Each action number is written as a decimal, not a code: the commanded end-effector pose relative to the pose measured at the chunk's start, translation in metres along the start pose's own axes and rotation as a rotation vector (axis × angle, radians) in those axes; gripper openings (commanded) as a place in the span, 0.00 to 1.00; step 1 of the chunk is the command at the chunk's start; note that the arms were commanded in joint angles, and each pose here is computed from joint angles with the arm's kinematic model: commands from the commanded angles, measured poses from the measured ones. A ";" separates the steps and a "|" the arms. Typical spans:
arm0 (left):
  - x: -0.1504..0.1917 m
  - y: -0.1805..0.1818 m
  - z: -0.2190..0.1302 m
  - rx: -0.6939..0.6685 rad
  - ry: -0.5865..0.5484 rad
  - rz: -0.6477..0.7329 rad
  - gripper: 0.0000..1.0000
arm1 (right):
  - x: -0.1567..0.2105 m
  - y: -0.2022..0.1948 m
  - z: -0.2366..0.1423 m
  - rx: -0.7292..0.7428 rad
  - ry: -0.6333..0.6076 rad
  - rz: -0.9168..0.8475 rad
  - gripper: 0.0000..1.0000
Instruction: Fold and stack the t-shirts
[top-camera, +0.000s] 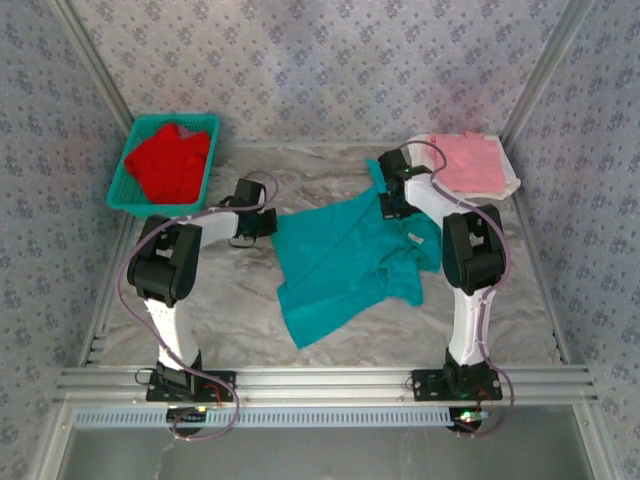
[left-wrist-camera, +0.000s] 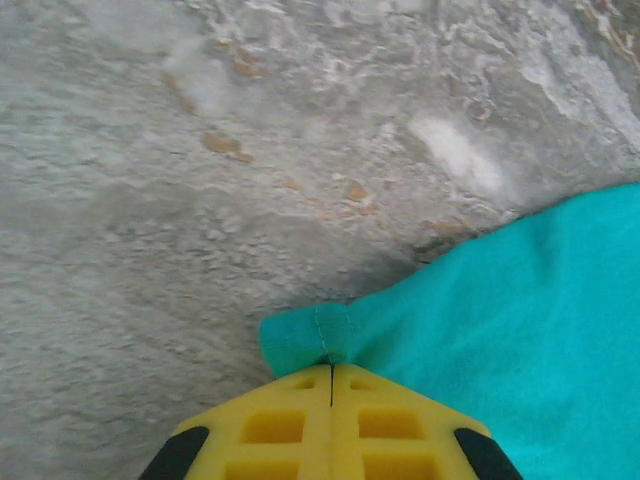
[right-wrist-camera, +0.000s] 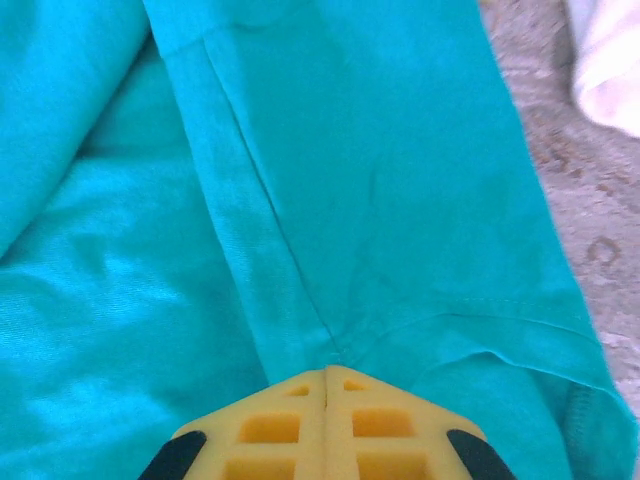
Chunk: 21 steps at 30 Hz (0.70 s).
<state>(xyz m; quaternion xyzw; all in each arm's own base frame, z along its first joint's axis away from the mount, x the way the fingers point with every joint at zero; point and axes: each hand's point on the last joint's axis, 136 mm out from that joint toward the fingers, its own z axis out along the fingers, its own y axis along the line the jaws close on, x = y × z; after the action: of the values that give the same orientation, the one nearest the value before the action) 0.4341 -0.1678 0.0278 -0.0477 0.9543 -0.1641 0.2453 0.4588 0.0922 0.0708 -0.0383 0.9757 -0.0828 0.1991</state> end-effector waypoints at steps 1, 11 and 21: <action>0.002 0.025 -0.011 -0.080 0.001 -0.011 0.00 | -0.013 -0.016 -0.022 0.016 -0.063 0.026 0.00; -0.010 0.065 -0.025 -0.137 -0.021 -0.050 0.00 | 0.013 0.007 0.001 -0.051 0.055 -0.036 0.49; -0.014 0.070 -0.025 -0.142 -0.025 -0.052 0.00 | 0.015 0.044 0.019 -0.108 0.089 -0.127 0.50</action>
<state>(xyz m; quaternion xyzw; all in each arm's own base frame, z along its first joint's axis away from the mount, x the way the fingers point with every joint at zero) 0.4394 -0.0998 0.0270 -0.0934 0.9555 -0.1157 0.2548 0.4494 0.1165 0.0363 -0.0860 0.9825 -0.0584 0.1545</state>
